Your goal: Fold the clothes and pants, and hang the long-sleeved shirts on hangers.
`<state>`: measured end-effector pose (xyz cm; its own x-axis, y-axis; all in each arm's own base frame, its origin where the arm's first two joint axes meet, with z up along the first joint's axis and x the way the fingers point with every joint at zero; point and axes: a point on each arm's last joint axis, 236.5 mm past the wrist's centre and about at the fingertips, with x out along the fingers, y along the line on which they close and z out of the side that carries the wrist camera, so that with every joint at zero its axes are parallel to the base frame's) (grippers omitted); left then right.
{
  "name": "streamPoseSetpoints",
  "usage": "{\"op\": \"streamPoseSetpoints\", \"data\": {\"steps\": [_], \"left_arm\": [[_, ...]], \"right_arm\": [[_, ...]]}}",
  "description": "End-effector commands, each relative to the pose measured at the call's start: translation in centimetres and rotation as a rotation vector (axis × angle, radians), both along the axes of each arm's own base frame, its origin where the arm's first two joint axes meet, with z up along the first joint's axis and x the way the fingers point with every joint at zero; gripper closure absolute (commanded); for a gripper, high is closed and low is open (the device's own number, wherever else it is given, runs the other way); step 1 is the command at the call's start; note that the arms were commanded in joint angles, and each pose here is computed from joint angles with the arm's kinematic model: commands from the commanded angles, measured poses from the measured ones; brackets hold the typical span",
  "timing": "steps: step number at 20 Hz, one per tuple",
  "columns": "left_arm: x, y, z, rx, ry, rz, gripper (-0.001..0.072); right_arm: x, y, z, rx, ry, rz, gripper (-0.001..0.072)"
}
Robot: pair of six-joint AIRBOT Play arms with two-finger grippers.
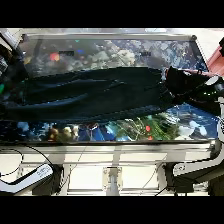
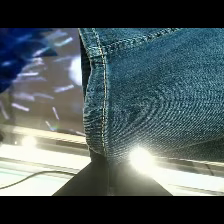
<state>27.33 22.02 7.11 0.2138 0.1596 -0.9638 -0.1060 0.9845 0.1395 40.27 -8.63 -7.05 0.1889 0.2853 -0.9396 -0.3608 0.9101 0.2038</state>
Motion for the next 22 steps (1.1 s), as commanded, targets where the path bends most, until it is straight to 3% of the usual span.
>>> {"op": "streamPoseSetpoints", "data": {"steps": [1,4,5,6,7,8,11,16,22], "left_arm": [[-0.1,0.0,0.0,-0.01,0.0,0.032,0.0677],[-0.2,-0.1,0.0,-0.011,0.002,0.032,0.0677],[-0.2,0.0,0.0,-0.009,0.003,0.032,0.0677],[-0.5,0.1,-0.2,-0.011,0.015,0.035,0.0678],[-1.0,0.0,-0.5,-0.027,0.039,0.041,0.0678],[-1.7,-0.1,-0.9,-0.049,0.068,0.05,0.0679],[-3.2,0.6,-1.3,-0.118,0.054,0.123,0.0679],[-2.4,2.1,0.2,-0.25,-0.178,0.238,0.0679],[-2.1,1.2,-1.3,-0.287,-0.166,0.234,0.0677]], "right_arm": [[-0.4,2.9,-1.1,0.099,0.041,0.059,0.0257],[-2.7,4.3,-1.7,0.156,0.139,0.104,0.0259],[-3.4,4.7,-1.7,0.176,0.17,0.116,0.031],[-4.1,5.1,-1.6,0.195,0.2,0.124,0.0421],[-4.7,5.3,-1.4,0.211,0.226,0.122,0.0593],[-5.4,5.6,-1.0,0.231,0.256,0.121,0.0677],[-7.4,5.1,0.9,0.278,0.319,0.087,0.0678],[-8.3,0.0,6.3,0.274,0.204,-0.141,0.0679],[-11.0,-3.4,9.2,0.249,0.1,-0.312,0.0679]]}}
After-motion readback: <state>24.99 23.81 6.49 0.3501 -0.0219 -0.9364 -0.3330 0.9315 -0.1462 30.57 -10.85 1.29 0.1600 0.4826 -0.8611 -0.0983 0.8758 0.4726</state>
